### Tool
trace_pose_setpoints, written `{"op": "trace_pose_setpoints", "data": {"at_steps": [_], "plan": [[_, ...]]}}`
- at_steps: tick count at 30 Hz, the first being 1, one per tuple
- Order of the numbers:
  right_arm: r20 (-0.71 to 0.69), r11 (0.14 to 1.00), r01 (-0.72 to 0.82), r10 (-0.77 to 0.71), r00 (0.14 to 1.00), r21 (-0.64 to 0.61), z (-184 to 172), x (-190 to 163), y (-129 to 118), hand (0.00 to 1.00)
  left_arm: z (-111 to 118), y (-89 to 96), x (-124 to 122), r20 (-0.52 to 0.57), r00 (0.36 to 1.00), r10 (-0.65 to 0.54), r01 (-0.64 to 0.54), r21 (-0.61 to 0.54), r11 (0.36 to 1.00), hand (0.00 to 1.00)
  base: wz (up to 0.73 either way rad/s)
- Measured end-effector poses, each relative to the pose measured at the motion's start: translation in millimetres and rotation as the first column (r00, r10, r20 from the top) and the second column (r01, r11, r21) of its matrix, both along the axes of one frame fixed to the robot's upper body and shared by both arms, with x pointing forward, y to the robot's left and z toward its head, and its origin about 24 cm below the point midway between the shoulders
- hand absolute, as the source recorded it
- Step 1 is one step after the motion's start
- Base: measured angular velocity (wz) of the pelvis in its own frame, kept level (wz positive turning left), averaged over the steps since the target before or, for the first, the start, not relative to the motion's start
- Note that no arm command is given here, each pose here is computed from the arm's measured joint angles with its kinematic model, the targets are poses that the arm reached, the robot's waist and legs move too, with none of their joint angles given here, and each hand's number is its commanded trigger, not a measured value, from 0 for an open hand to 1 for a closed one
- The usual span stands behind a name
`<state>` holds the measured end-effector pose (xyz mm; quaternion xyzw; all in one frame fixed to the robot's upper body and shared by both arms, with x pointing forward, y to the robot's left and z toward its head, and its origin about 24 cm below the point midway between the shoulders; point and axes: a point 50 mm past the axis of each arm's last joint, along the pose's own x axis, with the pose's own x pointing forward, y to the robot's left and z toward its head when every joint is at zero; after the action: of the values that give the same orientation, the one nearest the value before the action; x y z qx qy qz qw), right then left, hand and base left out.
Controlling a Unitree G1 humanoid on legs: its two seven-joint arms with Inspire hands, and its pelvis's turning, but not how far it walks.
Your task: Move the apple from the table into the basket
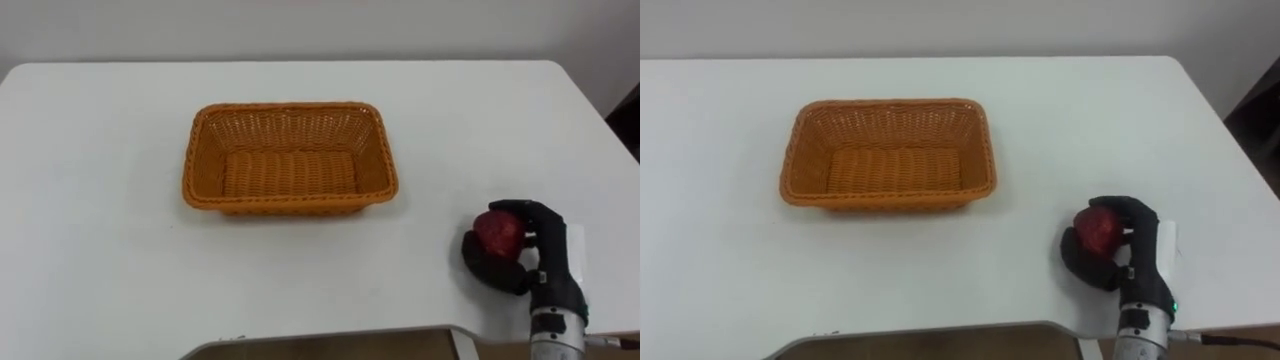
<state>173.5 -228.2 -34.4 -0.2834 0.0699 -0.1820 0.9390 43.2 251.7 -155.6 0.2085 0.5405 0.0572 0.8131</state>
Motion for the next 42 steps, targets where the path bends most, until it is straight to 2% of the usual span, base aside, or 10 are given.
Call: {"op": "trace_pose_setpoints", "data": {"at_steps": [7,15,21,31,38,41,42], "plan": [[0.078,0.998,-0.065,0.064,0.995,0.008,19.2,14.8,16.1,1.00,-3.1,-0.2,-8.2,-0.050,0.999,0.014,-0.014,-0.001,1.000,0.00,0.00],[0.302,0.993,-0.107,0.086,0.949,0.052,68.0,53.5,24.7,1.00,-5.0,-4.8,-15.7,-0.081,0.997,0.009,-0.012,-0.030,0.999,0.00,0.05],[0.435,0.985,-0.167,0.131,0.891,0.044,102.0,60.2,31.7,1.00,-4.2,-5.1,-13.3,-0.079,0.997,-0.010,0.007,-0.036,0.999,0.00,0.04],[0.455,0.974,-0.226,0.195,0.869,0.016,111.1,62.0,39.4,1.00,-4.5,-6.1,-8.4,-0.078,0.997,-0.027,0.024,-0.037,0.999,0.00,-0.02],[0.423,0.924,-0.383,0.344,0.838,0.009,113.2,67.0,72.9,1.00,-5.3,-4.9,-9.2,-0.112,0.992,-0.059,0.056,-0.025,0.998,0.00,-0.17],[0.436,0.874,-0.485,0.449,0.780,-0.031,120.2,69.8,93.1,1.00,-4.2,7.7,-21.7,-0.178,0.983,-0.047,0.051,0.018,0.999,0.00,-0.39],[0.425,0.879,-0.475,0.447,0.787,-0.044,119.6,70.8,89.3,1.00,-5.0,5.5,-13.0,-0.178,0.981,-0.073,0.077,0.017,0.997,0.00,0.35]]}}
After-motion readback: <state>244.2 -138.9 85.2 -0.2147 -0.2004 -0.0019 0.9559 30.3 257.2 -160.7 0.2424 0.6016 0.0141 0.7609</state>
